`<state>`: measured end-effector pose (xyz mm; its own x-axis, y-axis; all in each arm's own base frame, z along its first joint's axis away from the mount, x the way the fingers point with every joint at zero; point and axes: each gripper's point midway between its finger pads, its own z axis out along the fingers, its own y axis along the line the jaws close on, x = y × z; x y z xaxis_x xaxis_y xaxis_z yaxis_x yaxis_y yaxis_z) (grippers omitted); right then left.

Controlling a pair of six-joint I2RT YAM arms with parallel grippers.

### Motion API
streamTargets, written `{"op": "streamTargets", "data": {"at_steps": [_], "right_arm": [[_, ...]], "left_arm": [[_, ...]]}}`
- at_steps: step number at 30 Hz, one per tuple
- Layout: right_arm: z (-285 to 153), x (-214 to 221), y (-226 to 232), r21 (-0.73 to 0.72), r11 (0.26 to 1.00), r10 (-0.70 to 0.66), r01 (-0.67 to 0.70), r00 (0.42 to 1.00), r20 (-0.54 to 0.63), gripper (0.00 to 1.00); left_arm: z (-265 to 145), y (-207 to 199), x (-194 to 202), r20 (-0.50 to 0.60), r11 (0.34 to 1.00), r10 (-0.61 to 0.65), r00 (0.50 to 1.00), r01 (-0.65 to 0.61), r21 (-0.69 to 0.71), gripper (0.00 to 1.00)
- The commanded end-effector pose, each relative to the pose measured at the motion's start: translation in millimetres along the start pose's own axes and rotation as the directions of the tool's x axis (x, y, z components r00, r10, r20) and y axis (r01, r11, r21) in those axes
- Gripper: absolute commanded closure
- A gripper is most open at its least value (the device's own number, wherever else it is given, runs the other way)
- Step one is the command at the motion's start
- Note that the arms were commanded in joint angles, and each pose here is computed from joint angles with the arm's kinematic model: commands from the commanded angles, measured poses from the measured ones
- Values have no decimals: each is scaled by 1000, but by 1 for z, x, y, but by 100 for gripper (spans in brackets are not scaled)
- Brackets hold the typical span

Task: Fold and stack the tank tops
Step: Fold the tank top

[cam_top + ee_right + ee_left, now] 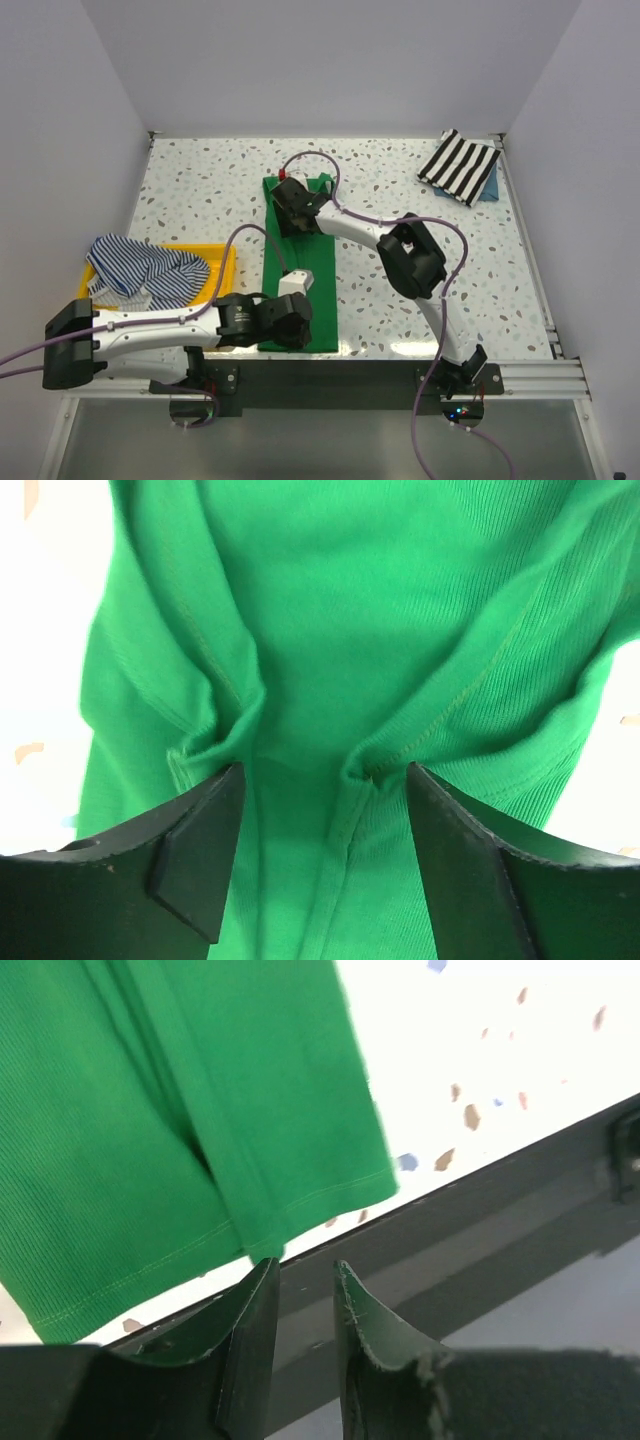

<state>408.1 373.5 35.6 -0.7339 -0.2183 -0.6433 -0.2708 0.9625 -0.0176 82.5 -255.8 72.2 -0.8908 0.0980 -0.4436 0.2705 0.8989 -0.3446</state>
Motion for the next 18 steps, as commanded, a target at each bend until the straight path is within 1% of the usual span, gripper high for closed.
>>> {"op": "streamTargets", "data": {"at_steps": [1,3,4,5,6,7,9,10,12,13,16,18], "right_arm": [[-51,-85,-2,-74,995,81,-68,980,181,30],[-58,-99,-15,-64,994,104,-93,973,205,30],[-59,-108,-32,-44,992,129,-122,968,217,30],[-64,-115,-43,-38,988,152,-147,962,229,30],[-66,-122,-52,-35,983,181,-178,955,237,30],[-64,-129,-75,-12,976,215,-219,945,245,30],[-65,-137,-96,-1,962,262,-271,929,260,31],[-61,-141,-112,5,955,286,-298,921,266,32],[-56,-144,-126,6,943,320,-334,908,269,33],[-54,-148,-137,6,935,338,-354,899,279,33],[-40,-152,-145,-15,923,374,-385,886,274,37],[-30,-155,-145,-27,918,388,-395,882,267,38]], "left_arm": [[-25,-12,-31,105,1000,-14,994,12,15,67],[-36,-11,-42,143,999,-47,989,47,-1,67],[-42,-6,-54,197,997,-67,978,73,-20,68],[-45,-1,-61,222,994,-90,971,100,-35,69],[-49,4,-68,244,990,-114,963,131,-54,72],[-51,15,-82,283,981,-152,947,180,-74,78],[-53,22,-100,319,975,-177,931,210,-73,81],[-54,32,-114,350,964,-209,913,252,-83,84],[-55,35,-135,395,963,-213,894,261,-71,86],[-52,45,-146,406,953,-231,884,290,-90,87],[-50,54,-177,429,946,-246,869,312,-89,90],[-52,64,-199,461,940,-250,851,328,-97,91]]}}
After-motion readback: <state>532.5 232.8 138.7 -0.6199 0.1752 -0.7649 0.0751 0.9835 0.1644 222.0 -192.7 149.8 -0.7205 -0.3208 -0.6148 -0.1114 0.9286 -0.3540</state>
